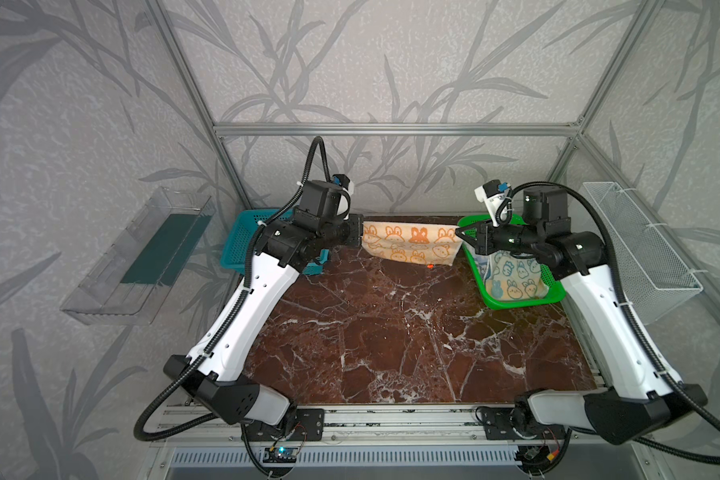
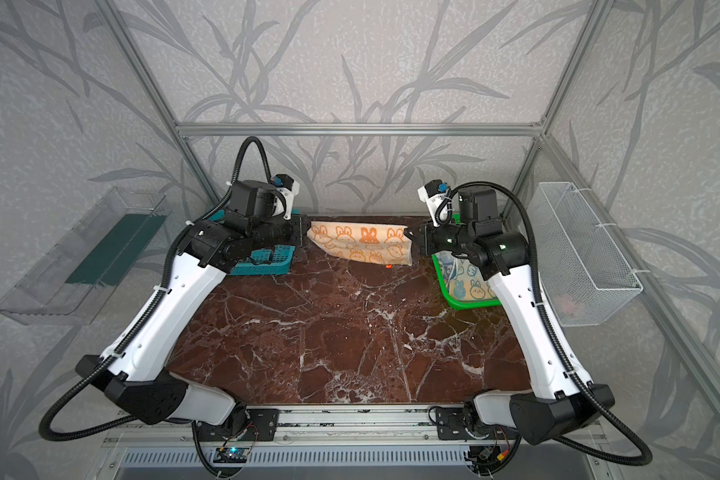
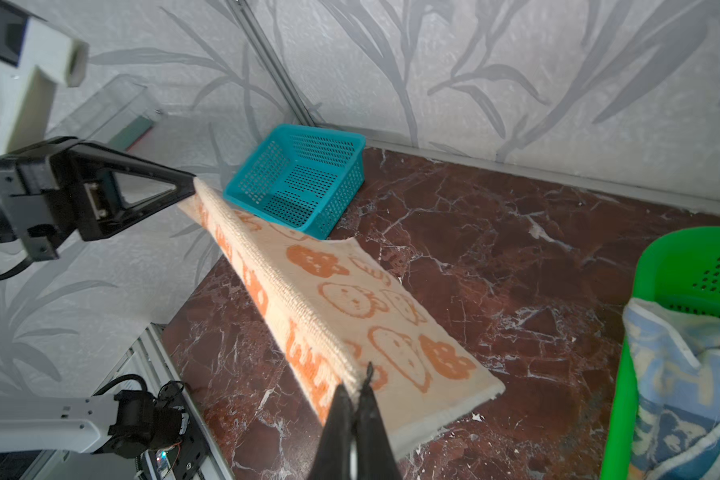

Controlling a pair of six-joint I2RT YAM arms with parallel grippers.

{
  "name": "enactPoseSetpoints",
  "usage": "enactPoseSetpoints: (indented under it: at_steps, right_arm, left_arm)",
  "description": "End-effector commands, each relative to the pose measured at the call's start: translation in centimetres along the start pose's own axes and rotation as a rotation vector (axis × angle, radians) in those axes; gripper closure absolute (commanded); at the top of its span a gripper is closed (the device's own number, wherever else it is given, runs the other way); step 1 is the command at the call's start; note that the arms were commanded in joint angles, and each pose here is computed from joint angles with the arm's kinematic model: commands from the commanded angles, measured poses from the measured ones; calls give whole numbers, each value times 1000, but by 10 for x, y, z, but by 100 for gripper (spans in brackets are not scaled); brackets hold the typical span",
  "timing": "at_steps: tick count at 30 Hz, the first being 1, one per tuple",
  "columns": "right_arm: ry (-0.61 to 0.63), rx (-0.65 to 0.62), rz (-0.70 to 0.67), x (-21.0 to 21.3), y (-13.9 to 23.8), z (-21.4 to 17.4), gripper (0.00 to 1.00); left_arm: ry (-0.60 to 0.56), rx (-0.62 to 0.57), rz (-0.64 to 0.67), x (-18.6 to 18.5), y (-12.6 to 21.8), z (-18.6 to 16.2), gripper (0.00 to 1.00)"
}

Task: Fold and stack the towels
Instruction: 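Lift the orange towel by its edge with both grippers, raising it high, then lower the towel and fold its edge back toward the robot with both grippers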

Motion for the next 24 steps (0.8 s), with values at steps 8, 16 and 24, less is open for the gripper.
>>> enactPoseSetpoints:
  at_steps: [8,16,24]
  right_arm:
    - [80,-144,4,22,38,19,100]
    - [-188,233,-66,-67,-86,-49,100]
    - [-329,498,-57,-122,-180,-141,100]
  left_arm:
    - [66,-219,-86,-2,83,12,100]
    - [208,64,140,67,-67,-17,100]
    - [231,329,240,107,-189,-71,100]
Point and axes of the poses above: each gripper's point midway between its finger pads, its own y axis back along the fingers, its own x axis along the line the jaws close on, z = x × y, the point moved 5 cm from there along y, back along the fingers, and after that the axes turned 14 degrees about y, right-handed, at the moved point
